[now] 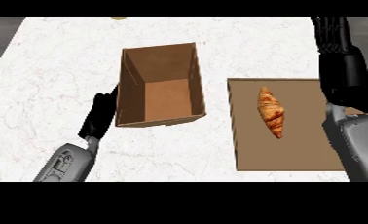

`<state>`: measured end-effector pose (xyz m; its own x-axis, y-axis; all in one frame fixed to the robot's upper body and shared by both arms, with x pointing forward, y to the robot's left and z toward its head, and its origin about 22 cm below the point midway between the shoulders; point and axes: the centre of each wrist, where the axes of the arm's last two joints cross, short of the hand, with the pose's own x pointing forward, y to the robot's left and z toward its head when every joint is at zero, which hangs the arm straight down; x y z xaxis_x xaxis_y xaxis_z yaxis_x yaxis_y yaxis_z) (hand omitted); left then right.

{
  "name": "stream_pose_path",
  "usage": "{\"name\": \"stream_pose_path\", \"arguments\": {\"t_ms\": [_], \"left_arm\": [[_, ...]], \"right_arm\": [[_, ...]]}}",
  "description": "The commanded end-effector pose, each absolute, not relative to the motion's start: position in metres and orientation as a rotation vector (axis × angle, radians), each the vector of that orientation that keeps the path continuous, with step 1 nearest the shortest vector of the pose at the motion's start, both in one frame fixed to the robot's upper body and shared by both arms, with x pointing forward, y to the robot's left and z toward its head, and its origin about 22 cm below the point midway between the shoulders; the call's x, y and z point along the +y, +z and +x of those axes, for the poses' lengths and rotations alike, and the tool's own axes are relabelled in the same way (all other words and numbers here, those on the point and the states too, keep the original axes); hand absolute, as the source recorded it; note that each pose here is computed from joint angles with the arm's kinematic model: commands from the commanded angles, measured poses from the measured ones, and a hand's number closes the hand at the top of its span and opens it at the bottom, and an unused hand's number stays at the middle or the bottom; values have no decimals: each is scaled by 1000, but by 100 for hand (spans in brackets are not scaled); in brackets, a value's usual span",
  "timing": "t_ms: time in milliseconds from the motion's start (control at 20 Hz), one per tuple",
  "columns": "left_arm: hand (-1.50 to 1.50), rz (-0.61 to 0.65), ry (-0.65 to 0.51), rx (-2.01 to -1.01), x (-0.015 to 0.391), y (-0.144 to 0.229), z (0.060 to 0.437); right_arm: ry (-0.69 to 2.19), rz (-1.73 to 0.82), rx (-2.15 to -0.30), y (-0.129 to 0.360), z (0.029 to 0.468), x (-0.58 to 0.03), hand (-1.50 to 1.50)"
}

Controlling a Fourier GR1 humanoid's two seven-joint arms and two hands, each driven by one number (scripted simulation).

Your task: Pick the croissant from the tray and place it in the cardboard box

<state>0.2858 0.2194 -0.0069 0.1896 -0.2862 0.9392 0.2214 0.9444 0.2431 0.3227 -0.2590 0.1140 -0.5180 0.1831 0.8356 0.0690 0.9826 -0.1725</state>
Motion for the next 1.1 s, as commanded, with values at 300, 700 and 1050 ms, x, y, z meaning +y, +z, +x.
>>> {"name": "stream_pose_path", "arguments": {"t_ms": [300,700,1050], "left_arm": [[0,323,-278,-1429,273,7,284],[0,371,-203,-1452,290,-5,251],[0,362,-205,-1438,285,0,237]], "right_arm": [[776,-799,-1798,98,334,-318,-150],[411,-718,-1898,38,340,-249,-150],[939,-1023,-1526,77,327,-279,-150]]}}
